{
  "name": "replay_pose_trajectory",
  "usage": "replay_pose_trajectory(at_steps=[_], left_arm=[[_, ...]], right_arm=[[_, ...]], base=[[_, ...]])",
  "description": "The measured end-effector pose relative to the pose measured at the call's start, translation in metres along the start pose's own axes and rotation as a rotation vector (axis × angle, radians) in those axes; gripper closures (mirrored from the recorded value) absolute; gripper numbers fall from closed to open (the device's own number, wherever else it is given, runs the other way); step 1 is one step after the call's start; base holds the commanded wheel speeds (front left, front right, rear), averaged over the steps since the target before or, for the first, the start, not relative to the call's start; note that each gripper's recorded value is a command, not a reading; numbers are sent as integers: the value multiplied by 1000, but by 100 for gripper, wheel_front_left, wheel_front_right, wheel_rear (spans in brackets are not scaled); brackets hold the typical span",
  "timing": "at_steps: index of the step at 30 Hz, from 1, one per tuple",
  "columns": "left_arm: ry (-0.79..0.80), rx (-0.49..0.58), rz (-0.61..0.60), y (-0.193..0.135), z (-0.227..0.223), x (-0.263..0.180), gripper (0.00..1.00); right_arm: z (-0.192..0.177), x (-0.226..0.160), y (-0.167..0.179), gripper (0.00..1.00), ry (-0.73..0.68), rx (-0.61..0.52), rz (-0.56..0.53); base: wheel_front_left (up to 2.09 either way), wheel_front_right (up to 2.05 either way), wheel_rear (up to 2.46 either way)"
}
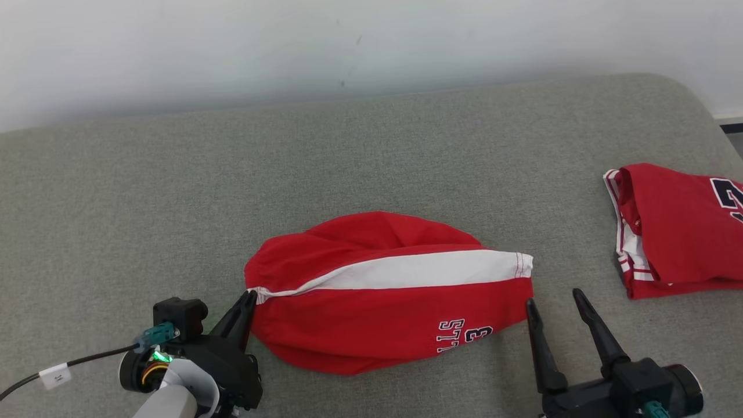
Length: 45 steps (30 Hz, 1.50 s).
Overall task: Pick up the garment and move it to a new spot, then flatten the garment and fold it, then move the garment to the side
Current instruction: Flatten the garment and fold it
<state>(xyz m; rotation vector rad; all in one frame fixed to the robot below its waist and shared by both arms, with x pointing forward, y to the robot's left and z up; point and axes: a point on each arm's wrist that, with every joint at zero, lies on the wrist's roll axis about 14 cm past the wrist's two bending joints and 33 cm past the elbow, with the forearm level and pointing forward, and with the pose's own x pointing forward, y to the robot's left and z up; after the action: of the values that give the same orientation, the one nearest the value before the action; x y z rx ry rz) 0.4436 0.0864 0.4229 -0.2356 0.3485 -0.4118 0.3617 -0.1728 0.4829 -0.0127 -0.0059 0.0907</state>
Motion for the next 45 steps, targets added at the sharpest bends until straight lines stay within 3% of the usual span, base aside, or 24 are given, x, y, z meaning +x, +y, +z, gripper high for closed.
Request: replay_pose_trajectory(at_steps=[4, 22, 45], left_arm=[[-2, 6, -13, -1, -2, 1, 100], [2, 17, -26, -8, -19, 3, 100], [-12, 29, -13, -2, -13, 2, 100]], right_arm=[[-6, 8, 7, 0, 18, -10, 28], [-51, 50, 12, 0, 399, 22, 70], [-35, 48, 18, 0, 343, 63, 75]], base=[[0, 0, 0], [0, 0, 0], [0, 0, 0]])
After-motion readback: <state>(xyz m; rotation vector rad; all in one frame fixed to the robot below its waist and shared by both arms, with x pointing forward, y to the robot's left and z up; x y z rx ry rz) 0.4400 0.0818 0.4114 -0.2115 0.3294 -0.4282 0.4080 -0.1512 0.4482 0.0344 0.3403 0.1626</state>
